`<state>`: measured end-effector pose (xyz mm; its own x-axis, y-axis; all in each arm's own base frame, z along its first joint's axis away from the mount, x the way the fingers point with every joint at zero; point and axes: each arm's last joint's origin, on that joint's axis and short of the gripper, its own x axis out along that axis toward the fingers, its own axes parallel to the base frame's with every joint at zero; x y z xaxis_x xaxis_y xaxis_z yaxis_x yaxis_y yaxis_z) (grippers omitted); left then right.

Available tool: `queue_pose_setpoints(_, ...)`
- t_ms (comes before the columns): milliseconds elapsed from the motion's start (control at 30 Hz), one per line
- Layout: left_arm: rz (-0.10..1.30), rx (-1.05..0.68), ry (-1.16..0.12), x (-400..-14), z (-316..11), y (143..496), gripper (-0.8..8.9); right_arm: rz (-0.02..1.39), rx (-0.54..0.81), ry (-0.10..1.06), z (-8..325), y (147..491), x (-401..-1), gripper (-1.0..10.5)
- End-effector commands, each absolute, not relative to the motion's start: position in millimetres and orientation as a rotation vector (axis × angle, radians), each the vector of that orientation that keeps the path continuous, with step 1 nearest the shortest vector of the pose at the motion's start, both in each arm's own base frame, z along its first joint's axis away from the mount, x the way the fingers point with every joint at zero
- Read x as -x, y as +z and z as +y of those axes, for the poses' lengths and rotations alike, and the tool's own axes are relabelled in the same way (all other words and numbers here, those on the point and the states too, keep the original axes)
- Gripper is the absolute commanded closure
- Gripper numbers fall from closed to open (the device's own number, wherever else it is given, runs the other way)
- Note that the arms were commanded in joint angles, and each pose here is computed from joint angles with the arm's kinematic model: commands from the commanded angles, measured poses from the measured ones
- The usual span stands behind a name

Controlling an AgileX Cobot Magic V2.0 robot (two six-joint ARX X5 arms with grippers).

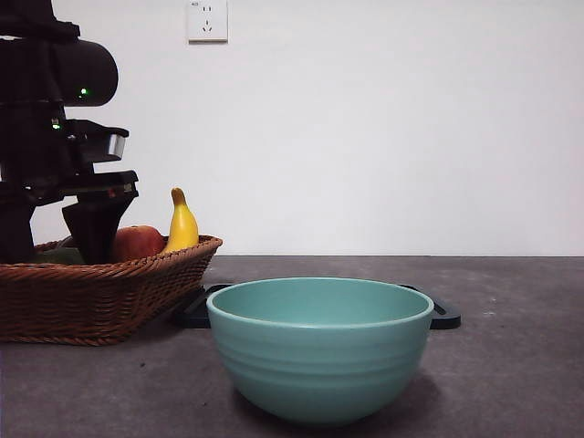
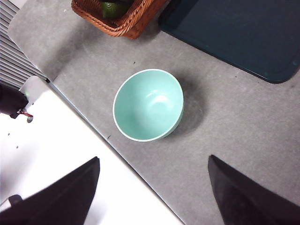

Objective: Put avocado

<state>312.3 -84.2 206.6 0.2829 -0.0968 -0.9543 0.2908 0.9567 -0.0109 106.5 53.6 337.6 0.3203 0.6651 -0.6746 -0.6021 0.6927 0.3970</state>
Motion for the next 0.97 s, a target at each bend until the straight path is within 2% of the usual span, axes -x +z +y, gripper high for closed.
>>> queue_pose_setpoints(33,1.275,-0.194,-0.265,-318.3,-87.4,201.4,3.99,0.91,-0.073,0.844,54.6,342.5,-107.2,5.8)
queue_pose_setpoints(167,1.284,-0.195,-0.265,-318.8,-87.6,199.1,5.07,0.91,-0.073,0.844,54.6,342.5,-107.1,5.8)
queue_pose_setpoints(267,1.285,-0.194,-0.264,-318.7,-87.7,199.2,5.18,0.91,-0.073,0.844,54.6,342.5,-107.1,5.8)
queue_pose_setpoints(367,1.291,-0.192,-0.262,-318.2,-87.4,199.2,5.79,0.91,-0.073,0.844,54.6,342.5,-107.1,5.8)
queue_pose_setpoints(500,1.3,-0.194,-0.262,-314.5,-86.4,207.3,5.79,0.91,-0.072,0.844,54.6,342.5,-107.1,5.8)
queue_pose_setpoints(767,1.147,-0.172,-0.3,-298.3,-87.5,274.8,5.79,0.91,-0.072,0.844,54.6,342.5,-107.1,5.8)
queue_pose_setpoints(967,1.005,-0.081,-0.504,-256.0,-99.7,326.5,5.79,0.91,-0.072,0.843,54.5,342.5,-107.2,5.8)
